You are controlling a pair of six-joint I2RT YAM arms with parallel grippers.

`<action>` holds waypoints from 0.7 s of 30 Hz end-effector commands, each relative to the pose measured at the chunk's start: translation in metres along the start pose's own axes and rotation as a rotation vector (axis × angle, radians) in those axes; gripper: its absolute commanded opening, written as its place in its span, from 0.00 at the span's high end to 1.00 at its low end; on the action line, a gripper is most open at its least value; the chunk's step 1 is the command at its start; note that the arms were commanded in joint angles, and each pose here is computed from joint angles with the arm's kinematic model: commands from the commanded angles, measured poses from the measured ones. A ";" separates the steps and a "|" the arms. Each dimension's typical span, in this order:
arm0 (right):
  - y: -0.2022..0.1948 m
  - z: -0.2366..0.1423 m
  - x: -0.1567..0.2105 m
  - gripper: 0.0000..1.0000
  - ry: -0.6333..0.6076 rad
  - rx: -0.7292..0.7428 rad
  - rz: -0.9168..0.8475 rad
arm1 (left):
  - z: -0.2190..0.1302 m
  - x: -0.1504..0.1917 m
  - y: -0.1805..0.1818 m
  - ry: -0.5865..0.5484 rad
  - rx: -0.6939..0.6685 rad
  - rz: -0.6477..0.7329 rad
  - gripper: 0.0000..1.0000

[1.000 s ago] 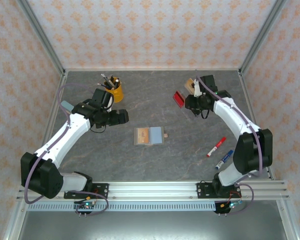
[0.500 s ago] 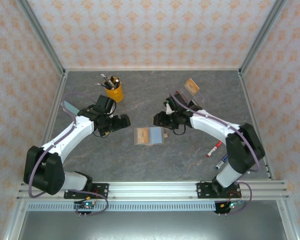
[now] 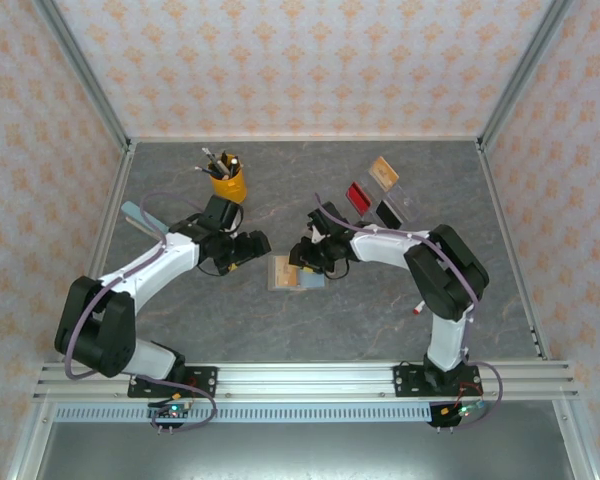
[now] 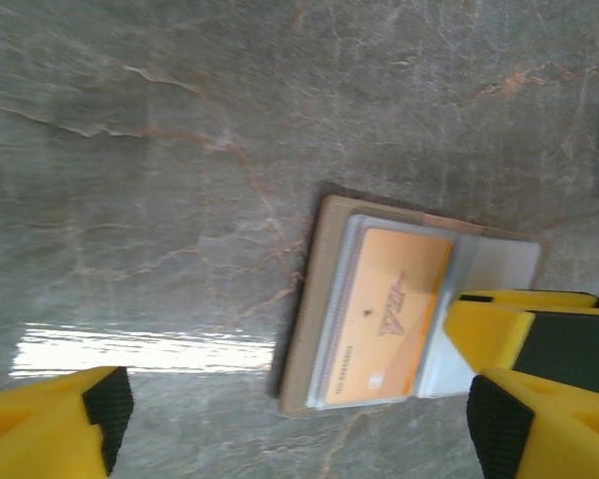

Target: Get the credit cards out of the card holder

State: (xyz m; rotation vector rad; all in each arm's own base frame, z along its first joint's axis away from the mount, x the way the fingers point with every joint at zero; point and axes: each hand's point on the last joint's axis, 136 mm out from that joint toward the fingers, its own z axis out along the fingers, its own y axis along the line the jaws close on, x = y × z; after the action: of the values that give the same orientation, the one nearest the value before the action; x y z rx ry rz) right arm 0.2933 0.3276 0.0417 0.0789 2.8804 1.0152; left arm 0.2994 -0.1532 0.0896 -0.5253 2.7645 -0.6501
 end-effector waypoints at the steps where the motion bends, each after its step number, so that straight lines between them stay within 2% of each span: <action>1: 0.010 0.004 -0.008 0.67 -0.008 -0.026 -0.013 | 0.011 0.001 -0.015 0.016 0.053 0.008 0.23; 12: 0.002 0.011 -0.003 0.77 0.018 -0.012 -0.022 | 0.038 0.010 -0.035 0.083 0.080 0.030 0.60; 21: 0.006 0.008 -0.003 0.83 0.017 -0.021 -0.043 | 0.055 0.013 -0.028 0.117 0.043 0.027 0.78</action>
State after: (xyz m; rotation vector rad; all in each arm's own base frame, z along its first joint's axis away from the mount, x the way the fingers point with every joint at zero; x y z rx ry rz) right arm 0.2927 0.3316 0.0329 0.0496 2.8971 1.0295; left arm 0.3070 -0.1974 0.0504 -0.4686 2.8643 -0.7423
